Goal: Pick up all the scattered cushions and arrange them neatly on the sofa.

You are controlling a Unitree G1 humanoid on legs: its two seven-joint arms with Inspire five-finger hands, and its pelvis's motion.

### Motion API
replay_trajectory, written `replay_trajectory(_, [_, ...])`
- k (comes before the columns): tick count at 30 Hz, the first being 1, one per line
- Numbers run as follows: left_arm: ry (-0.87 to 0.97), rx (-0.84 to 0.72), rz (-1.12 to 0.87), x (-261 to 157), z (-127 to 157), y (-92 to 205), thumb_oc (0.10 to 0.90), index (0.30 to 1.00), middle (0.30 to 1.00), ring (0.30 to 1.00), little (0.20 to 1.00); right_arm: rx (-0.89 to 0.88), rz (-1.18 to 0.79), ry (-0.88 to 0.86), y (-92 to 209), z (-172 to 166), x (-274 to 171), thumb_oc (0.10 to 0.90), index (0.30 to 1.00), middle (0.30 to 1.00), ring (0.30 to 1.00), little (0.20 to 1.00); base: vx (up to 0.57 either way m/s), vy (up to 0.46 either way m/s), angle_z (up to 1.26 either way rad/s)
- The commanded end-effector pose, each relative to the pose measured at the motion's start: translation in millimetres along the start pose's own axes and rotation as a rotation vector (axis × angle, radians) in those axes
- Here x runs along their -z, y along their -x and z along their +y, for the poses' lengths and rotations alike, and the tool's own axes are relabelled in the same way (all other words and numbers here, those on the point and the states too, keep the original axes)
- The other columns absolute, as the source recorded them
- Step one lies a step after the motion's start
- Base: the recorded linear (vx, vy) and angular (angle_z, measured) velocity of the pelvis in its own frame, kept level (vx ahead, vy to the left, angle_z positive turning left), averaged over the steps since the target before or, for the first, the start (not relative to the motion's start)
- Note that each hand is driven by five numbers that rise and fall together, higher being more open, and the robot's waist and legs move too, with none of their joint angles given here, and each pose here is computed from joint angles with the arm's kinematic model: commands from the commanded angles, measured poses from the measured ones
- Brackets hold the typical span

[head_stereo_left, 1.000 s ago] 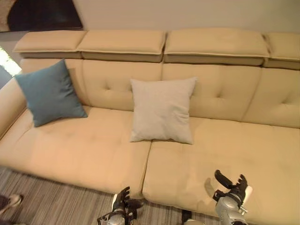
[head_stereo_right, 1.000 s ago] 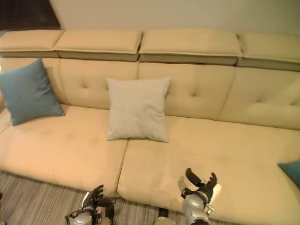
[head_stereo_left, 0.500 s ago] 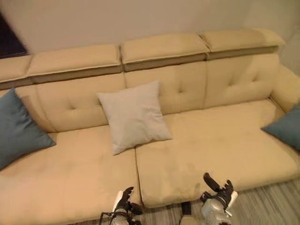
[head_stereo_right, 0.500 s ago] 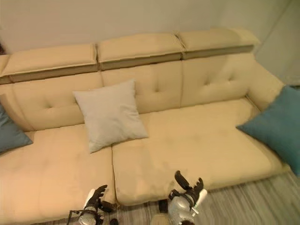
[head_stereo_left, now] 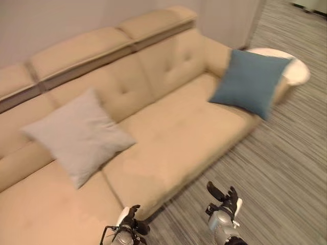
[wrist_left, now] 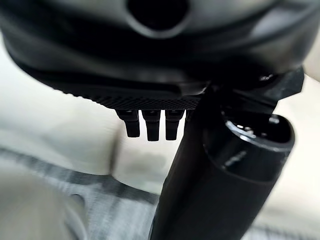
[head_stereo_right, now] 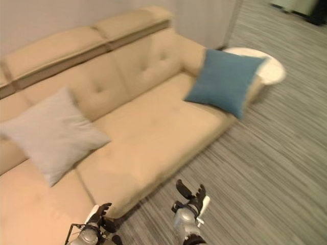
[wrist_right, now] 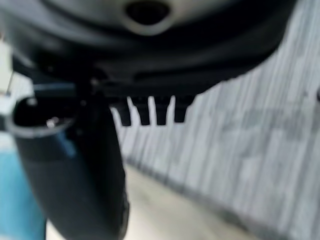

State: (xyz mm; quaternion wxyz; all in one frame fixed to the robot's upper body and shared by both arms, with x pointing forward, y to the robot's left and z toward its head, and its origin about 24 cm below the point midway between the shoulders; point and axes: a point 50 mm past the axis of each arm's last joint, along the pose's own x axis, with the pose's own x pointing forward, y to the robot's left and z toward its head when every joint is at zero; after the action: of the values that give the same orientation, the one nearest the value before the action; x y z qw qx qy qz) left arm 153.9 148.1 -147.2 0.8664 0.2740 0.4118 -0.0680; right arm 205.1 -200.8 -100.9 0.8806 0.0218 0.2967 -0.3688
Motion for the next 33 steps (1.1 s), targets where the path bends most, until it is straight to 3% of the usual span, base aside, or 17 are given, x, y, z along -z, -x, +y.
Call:
replay_trajectory(1, [-0.101,0.009,-0.061,-15,0,-5,0.8,0.9,0.9,0.9,0.9,-0.047,-0.214,0.038,-13,4,-46,0.8,0.9,0.9,0.9,0.9,0.05,-0.435,-0.36])
replay_trajectory(6, [-0.083,-0.002,-0.069,-12,13,-7,0.8,0.9,0.9,0.9,0.9,-0.132,-0.254,0.103,-12,1,-47,0.8,0.9,0.9,0.9,0.9,0.05,-0.403,-0.08])
replay_trajectory(13, [-0.14,0.074,-0.126,-24,-12,-2,0.8,0.9,0.9,0.9,0.9,-0.236,-0.255,-0.009,4,23,-45,0.8,0.9,0.9,0.9,0.9,0.11,-0.247,-0.77])
replay_trajectory(19, [-0.116,0.075,-0.02,-2,-14,2,0.8,0.9,0.9,0.9,0.9,-0.388,-0.17,-0.145,25,56,-39,0.8,0.9,0.9,0.9,0.9,0.36,-0.005,-0.6])
replay_trajectory(25, [-0.132,0.054,-0.031,-4,-8,0,0.8,0.9,0.9,0.9,0.9,-0.436,-0.096,-0.122,42,69,-17,0.8,0.9,0.9,0.9,0.9,0.21,0.049,-0.42])
replay_trajectory(30, [-0.106,0.026,-0.094,-30,-2,-7,0.8,0.9,0.9,0.9,0.9,-0.29,-0.031,-0.099,24,35,2,0.8,0.9,0.9,0.9,0.9,0.11,-0.078,0.32])
replay_trajectory(31, [-0.177,0.004,0.4,84,10,22,0.8,0.9,0.9,0.9,0.9,-0.368,0.527,0.266,36,-51,118,0.8,0.9,0.9,0.9,0.9,0.04,-0.054,0.55])
replay_trajectory(33, [-0.121,-0.027,0.342,69,19,12,0.8,0.9,0.9,0.9,0.9,-0.362,0.52,0.327,41,-57,124,0.8,0.9,0.9,0.9,0.9,-0.04,-0.205,0.89])
